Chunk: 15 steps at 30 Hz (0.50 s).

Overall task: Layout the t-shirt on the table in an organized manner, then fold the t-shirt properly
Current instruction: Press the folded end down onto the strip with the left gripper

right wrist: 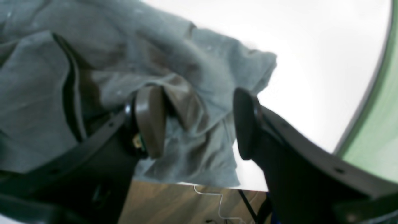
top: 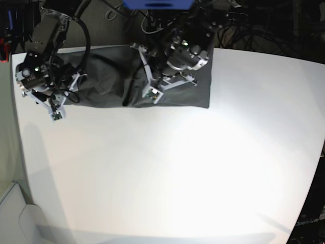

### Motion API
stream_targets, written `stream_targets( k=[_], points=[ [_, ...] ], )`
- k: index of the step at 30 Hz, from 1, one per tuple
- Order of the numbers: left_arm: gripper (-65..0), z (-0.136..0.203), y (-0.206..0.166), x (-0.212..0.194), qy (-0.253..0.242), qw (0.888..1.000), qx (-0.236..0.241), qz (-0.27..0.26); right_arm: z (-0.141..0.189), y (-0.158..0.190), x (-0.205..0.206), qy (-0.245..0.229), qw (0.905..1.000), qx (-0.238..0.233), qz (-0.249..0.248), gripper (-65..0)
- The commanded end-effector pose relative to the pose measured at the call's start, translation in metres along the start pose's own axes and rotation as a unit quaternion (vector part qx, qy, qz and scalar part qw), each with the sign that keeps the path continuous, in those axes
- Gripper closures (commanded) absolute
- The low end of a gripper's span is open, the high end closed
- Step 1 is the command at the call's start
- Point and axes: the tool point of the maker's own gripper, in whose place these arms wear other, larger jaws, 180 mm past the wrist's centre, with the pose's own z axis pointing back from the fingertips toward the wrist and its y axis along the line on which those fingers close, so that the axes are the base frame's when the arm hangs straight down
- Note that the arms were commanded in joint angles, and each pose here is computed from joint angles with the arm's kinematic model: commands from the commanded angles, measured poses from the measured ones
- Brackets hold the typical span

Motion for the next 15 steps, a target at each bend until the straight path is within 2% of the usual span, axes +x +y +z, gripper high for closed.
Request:
stream_targets(
  k=[1,4,7,10,12,15],
  points=[
    [-0.1,0.006,-0.007,0.010,-0.010,0.999,-0.018,-0.025,0.005,-0.006,0.011,-0.020,0.9998,-0.009,0.002,-35.0],
    [-0.1,0.014,-0.024,0.019,-0.025,0.996,-0.065,-0.064,0.005,-0.007,0.012,-0.021,0.9997,-0.009,0.002,-35.0],
    [-0.1,0.021,-0.021,0.031,-0.055,0.994,-0.070,-0.065,0.006,-0.008,0.015,-0.025,0.9996,-0.010,0.002,-35.0],
    [-0.1,0.025,-0.003,0.034,-0.064,0.995,-0.050,-0.050,0.006,-0.008,0.016,-0.025,0.9996,-0.011,0.002,-35.0],
    [-0.1,0.028,0.023,0.033,-0.066,0.997,-0.024,-0.017,0.006,-0.008,0.017,-0.026,0.9996,-0.011,0.001,-35.1],
    [-0.1,0.035,0.075,0.008,-0.044,0.997,0.033,0.046,0.008,-0.009,0.019,-0.030,0.9995,-0.014,0.002,-35.1]
  ],
)
